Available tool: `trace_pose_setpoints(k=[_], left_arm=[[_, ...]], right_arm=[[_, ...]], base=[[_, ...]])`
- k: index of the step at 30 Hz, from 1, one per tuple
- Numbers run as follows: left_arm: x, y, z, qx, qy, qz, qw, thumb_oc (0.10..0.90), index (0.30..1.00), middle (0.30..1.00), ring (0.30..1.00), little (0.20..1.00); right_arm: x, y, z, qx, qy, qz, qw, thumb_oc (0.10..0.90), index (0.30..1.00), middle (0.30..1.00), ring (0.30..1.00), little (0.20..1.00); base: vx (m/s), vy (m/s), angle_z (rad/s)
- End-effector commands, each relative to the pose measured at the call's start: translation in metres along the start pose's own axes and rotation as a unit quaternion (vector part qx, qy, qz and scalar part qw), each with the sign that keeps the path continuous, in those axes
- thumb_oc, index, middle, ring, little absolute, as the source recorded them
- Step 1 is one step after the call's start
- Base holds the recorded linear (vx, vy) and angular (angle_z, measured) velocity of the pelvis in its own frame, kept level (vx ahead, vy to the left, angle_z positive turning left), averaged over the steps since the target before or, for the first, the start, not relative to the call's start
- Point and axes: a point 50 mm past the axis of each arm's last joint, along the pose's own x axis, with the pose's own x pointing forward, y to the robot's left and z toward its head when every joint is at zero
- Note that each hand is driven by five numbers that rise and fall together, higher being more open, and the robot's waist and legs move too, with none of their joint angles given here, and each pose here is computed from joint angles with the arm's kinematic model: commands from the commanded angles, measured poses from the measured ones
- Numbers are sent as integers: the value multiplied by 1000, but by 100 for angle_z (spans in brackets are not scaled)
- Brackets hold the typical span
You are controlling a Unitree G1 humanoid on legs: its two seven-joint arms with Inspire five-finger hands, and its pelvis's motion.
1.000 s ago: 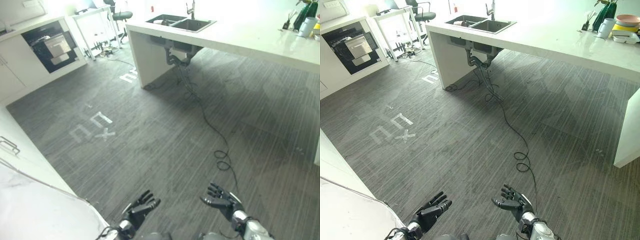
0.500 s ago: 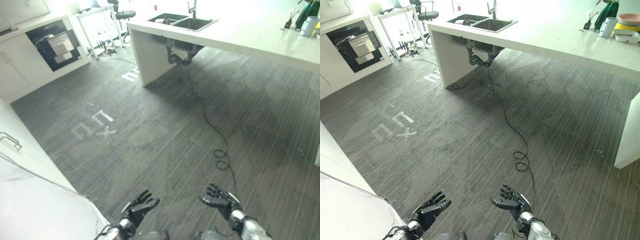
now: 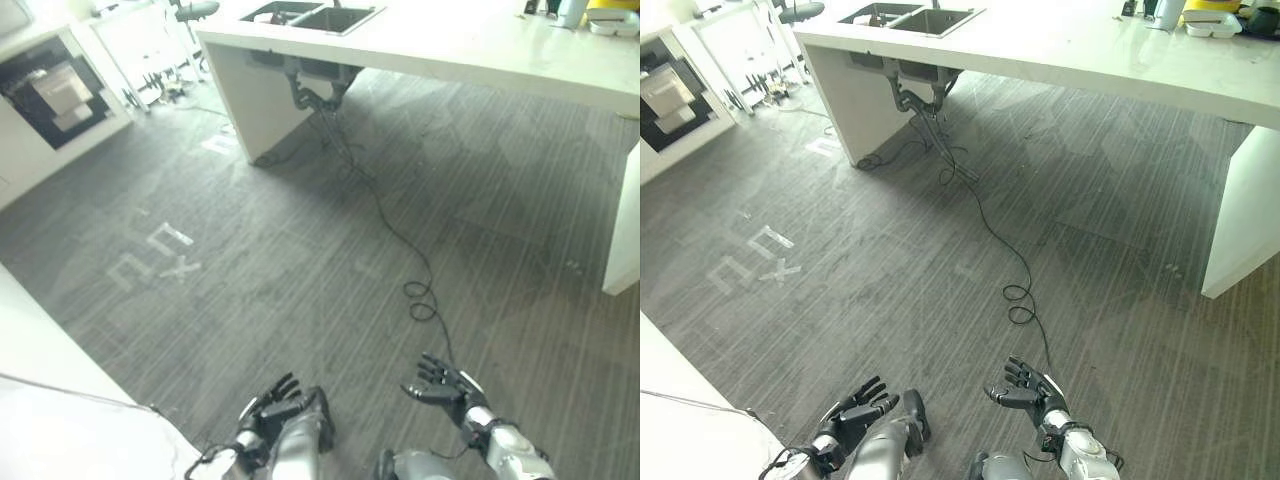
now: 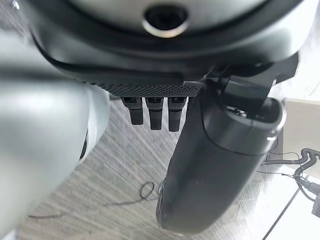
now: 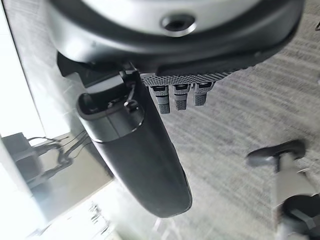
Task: Place the dishes in the dishwasher.
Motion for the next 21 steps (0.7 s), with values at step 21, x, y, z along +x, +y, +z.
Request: trace_pose_setpoints(k=[21], left_arm=[[1, -6, 43, 128, -63, -38, 989, 800, 900, 900, 900, 900]], right_arm=[[-2, -4, 50, -29, -129, 3, 991, 800, 900, 900, 900, 900]], base=[[436, -21, 24]])
